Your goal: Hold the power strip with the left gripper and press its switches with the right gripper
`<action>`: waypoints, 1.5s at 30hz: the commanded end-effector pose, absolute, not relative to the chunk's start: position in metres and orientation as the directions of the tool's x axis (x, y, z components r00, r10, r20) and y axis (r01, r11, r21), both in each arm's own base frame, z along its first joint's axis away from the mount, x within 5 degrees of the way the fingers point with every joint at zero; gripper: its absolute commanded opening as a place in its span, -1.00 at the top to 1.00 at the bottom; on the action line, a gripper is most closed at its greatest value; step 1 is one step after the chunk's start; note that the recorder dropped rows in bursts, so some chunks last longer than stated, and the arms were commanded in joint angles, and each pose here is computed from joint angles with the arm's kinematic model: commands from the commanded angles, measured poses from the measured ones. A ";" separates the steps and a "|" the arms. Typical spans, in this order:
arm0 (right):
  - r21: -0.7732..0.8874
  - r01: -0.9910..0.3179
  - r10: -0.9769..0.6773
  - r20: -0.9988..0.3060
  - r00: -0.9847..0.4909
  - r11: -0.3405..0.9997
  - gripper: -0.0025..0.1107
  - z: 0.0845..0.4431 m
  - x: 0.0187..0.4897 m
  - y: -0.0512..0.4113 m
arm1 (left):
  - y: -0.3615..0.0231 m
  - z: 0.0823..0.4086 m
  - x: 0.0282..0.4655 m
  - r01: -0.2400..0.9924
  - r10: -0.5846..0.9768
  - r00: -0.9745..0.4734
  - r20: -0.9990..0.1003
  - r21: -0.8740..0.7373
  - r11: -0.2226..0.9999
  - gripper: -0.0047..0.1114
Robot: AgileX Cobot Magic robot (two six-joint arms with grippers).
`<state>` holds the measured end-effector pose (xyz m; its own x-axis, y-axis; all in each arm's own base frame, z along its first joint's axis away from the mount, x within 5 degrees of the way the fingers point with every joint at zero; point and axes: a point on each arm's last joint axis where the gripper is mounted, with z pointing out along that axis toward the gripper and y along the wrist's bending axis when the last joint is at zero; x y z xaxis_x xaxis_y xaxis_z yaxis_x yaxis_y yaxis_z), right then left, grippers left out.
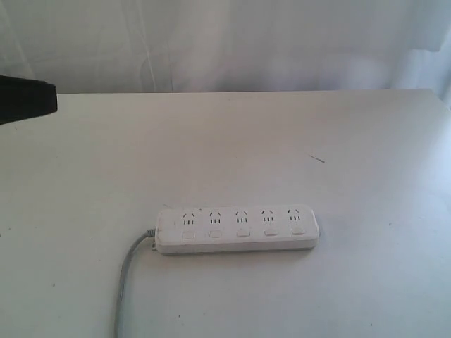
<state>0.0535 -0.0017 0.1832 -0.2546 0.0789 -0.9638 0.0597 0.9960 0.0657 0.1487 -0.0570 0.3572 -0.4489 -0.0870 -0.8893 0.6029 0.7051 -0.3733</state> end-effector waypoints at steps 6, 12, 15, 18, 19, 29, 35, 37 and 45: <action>0.073 0.057 0.085 -0.965 -0.248 0.996 0.96 0.182 0.054 -0.001 | -0.069 0.357 0.132 0.762 0.050 -0.424 -0.904 -0.326 0.560 0.92; 0.073 0.057 0.085 -0.965 -0.248 0.996 0.96 0.182 0.054 -0.001 | -0.066 0.365 0.141 0.715 -0.083 -0.406 -0.910 -0.373 0.592 0.92; 0.073 0.057 0.085 -0.965 -0.248 0.996 0.96 0.182 0.054 -0.001 | -0.054 0.364 0.152 0.558 -0.189 -0.417 -0.889 -0.414 0.719 0.92; 0.073 0.057 0.085 -0.965 -0.248 0.996 0.96 0.182 0.054 -0.001 | -0.044 0.355 0.153 0.443 -0.143 -0.451 -0.881 -0.360 0.821 0.92; 0.073 0.057 0.085 -0.965 -0.248 0.996 0.96 0.182 0.054 -0.001 | -0.039 0.352 0.153 0.391 -0.122 -0.460 -0.879 -0.324 0.861 0.92; 0.073 0.057 0.085 -0.965 -0.248 0.996 0.96 0.182 0.054 -0.001 | 0.005 0.344 0.145 -0.106 -0.186 -0.474 -0.861 -0.154 0.982 0.92; 0.073 0.057 0.085 -0.965 -0.248 0.996 0.96 0.182 0.054 -0.001 | 0.006 0.350 0.147 -0.155 -0.068 -0.415 -0.907 -0.004 0.988 0.92; 0.073 0.057 0.085 -0.965 -0.248 0.996 0.96 0.182 0.054 -0.001 | -0.001 0.355 0.151 -0.093 0.022 -0.368 -0.930 0.060 0.994 0.92; 0.073 0.057 0.085 -0.965 -0.248 0.996 0.96 0.182 0.054 -0.001 | -0.067 0.350 0.169 0.234 0.356 -0.242 -0.903 0.301 0.924 0.92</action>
